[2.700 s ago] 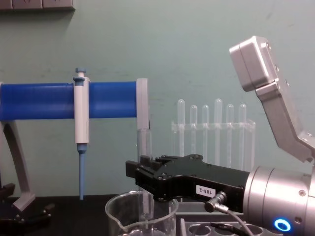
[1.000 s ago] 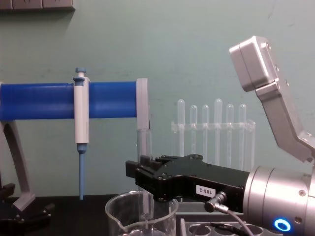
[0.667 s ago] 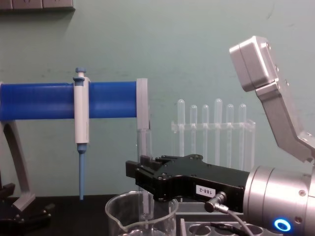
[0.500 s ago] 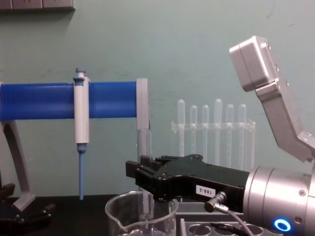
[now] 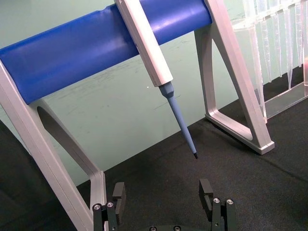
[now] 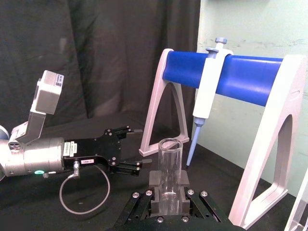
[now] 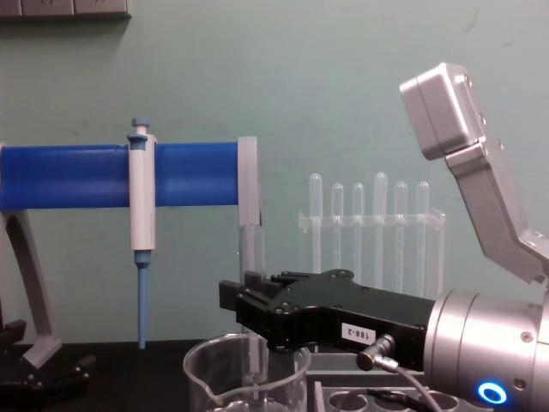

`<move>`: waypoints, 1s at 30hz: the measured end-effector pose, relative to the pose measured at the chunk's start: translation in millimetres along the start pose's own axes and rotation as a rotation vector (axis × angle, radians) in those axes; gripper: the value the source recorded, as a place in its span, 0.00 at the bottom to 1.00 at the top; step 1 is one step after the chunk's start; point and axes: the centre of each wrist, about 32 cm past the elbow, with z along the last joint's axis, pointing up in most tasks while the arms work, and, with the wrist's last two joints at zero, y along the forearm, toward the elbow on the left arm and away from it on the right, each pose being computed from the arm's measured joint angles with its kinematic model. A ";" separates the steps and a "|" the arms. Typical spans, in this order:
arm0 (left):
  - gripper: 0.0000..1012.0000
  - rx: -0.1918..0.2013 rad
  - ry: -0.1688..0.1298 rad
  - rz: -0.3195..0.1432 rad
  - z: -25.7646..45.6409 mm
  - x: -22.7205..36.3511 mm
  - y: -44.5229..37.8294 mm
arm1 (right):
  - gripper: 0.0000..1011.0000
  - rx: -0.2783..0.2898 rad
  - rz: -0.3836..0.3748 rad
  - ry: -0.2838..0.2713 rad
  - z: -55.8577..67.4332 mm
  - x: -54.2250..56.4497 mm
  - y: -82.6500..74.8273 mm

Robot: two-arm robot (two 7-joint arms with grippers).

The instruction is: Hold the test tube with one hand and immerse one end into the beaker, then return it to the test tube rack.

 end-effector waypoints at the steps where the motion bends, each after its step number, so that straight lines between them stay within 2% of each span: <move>1: 0.99 0.000 0.000 0.000 0.0 0.0 0.0 | 0.22 0.000 0.000 0.000 0.0 0.0 0.0; 30: 0.99 0.000 0.000 0.000 0.0 0.0 0.0 | 0.22 0.000 0.000 0.000 0.0 0.0 0.0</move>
